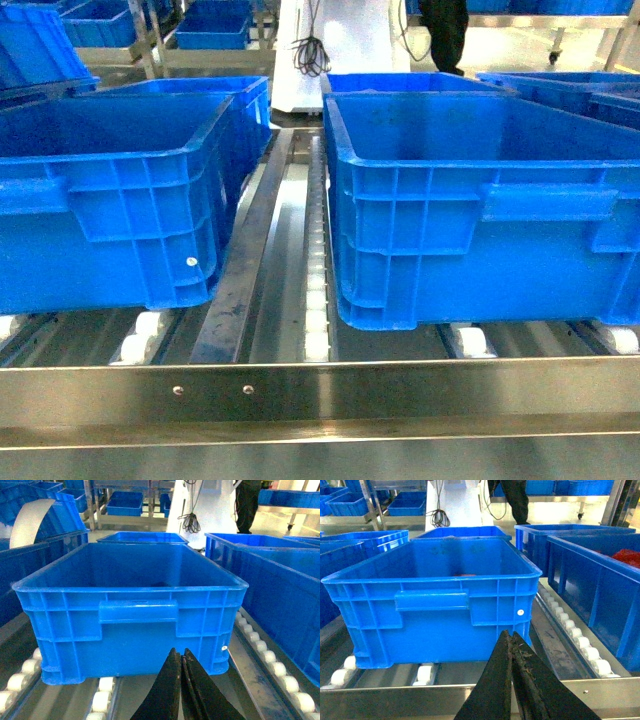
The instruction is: Sort blue parts and orange caps into right shelf containers
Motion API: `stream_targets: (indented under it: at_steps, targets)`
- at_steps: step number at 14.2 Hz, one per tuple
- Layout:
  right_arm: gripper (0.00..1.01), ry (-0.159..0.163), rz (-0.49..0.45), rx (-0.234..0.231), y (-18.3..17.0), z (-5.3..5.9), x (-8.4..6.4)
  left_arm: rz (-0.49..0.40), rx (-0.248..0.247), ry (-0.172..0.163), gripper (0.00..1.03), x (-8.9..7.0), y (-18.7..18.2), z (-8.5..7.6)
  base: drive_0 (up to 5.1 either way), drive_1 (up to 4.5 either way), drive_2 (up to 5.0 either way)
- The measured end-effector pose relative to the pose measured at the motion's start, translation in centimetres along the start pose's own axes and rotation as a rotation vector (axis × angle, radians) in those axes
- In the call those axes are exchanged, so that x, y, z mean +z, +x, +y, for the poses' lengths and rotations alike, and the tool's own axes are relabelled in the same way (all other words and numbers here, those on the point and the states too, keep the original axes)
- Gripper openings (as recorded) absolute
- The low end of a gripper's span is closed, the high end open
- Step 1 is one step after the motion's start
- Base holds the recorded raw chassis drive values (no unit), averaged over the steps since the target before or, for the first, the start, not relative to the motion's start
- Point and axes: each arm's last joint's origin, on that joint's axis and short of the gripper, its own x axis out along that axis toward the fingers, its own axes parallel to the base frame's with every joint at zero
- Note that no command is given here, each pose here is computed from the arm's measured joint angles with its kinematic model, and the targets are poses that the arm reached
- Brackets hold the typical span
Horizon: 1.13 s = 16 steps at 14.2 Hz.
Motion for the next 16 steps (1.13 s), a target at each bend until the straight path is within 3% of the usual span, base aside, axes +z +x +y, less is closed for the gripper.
stream_targets:
  at_steps: [2, 3, 16]
  targets:
    - [0.02, 0.0, -0.005, 0.0, -0.7, 0.0, 0.2, -0.031, 0.0, 0.0, 0.02, -0.6, -1.0, 0.0, 0.0, 0.0, 0.0]
    - [0.02, 0.0, -0.007, 0.0, -1.0, 0.0, 0.3, 0.01, -0.001, 0.0, 0.02, -1.3, -1.4, 0.0, 0.0, 0.0, 0.0]
    - [0.02, 0.0, 0.005, 0.0, -4.0, 0.0, 0.0, -0.029, 0.0, 0.0, 0.02, -0.5, -4.4, 0.0, 0.0, 0.0, 0.0]
